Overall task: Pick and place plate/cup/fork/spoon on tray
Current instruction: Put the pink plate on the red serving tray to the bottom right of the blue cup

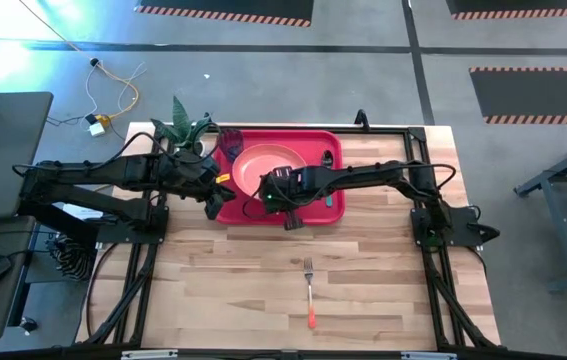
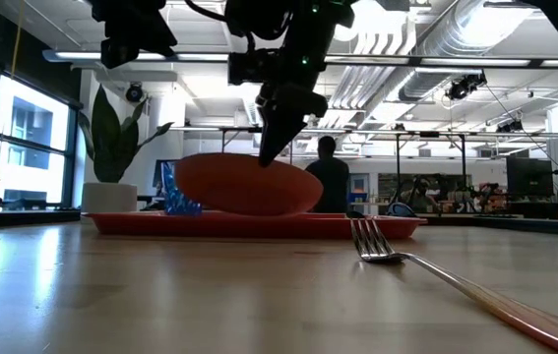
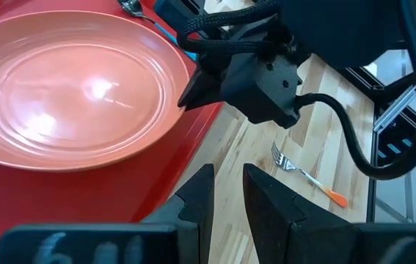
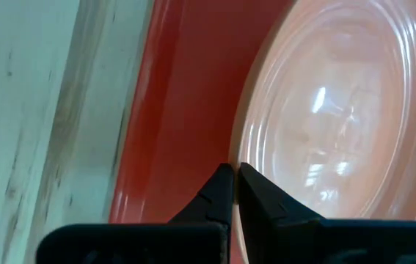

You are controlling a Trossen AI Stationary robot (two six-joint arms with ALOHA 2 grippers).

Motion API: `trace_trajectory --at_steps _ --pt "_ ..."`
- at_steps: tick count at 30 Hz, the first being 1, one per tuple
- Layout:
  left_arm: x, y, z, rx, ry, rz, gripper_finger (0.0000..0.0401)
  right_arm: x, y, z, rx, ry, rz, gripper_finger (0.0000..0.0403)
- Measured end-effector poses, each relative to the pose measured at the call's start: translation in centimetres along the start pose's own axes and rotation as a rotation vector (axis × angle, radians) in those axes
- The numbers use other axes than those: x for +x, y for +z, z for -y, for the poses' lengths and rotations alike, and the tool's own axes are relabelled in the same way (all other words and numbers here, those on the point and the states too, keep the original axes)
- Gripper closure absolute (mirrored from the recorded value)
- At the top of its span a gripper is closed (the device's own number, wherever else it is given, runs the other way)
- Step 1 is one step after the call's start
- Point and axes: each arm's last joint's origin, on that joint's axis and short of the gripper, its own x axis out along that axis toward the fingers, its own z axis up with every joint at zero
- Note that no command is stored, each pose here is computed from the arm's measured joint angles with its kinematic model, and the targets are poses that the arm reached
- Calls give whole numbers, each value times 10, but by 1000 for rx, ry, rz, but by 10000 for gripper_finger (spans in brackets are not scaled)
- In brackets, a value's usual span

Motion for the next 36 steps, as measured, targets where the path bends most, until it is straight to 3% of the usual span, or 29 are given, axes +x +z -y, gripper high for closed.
trace_trajectory --at_steps 11,23,36 --pt "0 0 0 18 0 0 339 0 -2 -1 -29 71 6 403" --pt "0 0 0 19 0 0 339 7 -7 2 -27 66 -30 403" --pt "0 0 0 19 0 0 339 13 -10 11 13 175 10 403"
